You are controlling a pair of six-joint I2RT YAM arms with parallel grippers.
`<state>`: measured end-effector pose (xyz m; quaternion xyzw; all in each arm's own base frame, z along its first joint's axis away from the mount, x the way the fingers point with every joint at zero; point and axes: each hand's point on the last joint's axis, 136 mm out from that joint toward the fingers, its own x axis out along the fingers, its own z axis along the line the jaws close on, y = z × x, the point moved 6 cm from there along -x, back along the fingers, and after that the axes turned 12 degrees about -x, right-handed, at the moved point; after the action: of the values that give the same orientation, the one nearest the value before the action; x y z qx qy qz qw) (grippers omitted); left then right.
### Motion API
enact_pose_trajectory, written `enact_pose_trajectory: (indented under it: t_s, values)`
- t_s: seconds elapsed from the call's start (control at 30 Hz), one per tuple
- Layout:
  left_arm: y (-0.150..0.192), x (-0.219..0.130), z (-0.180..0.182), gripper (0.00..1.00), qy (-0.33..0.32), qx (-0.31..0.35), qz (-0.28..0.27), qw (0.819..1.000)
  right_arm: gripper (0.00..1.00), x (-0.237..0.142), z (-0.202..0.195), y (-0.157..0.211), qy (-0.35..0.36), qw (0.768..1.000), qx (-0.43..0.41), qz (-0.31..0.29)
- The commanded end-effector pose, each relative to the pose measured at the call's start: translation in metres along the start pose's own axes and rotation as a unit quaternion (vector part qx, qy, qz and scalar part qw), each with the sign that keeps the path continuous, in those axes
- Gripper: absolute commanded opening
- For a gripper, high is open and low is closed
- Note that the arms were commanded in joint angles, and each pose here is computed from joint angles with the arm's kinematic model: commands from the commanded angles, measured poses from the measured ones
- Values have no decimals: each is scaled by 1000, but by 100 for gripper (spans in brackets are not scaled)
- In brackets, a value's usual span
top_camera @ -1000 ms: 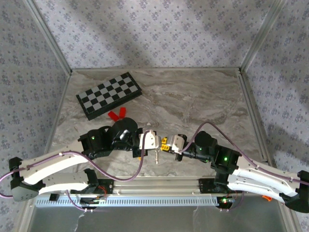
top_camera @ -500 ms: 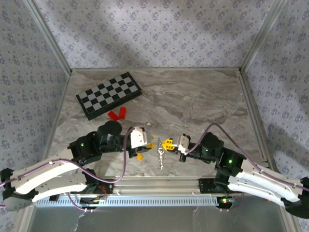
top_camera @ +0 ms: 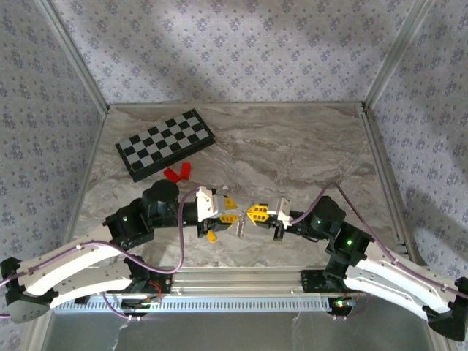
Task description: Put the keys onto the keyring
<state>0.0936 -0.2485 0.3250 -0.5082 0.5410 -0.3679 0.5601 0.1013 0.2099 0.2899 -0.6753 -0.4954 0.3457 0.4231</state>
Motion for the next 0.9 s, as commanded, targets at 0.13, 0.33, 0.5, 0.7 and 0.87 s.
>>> enact_pose_trajectory:
  t_s: [0.13,0.33,0.5,0.7,0.87]
  values:
    - [-9,6,-1,30,16,8,-20,1000,0,-3,0,-12,-9,999,6,-40]
    - [-7,13,1,29,19,8,-11,1000,0,-3,1,-12,-14,999,9,-43]
    - [-7,13,1,26,19,8,-11,1000,0,-4,1,-13,-15,999,9,-45]
    - [-6,14,2,21,17,9,-7,1000,0,-4,1,-13,-17,999,11,-46]
    - [-6,16,2,19,19,12,-3,1000,0,-4,1,-14,-18,999,11,-48]
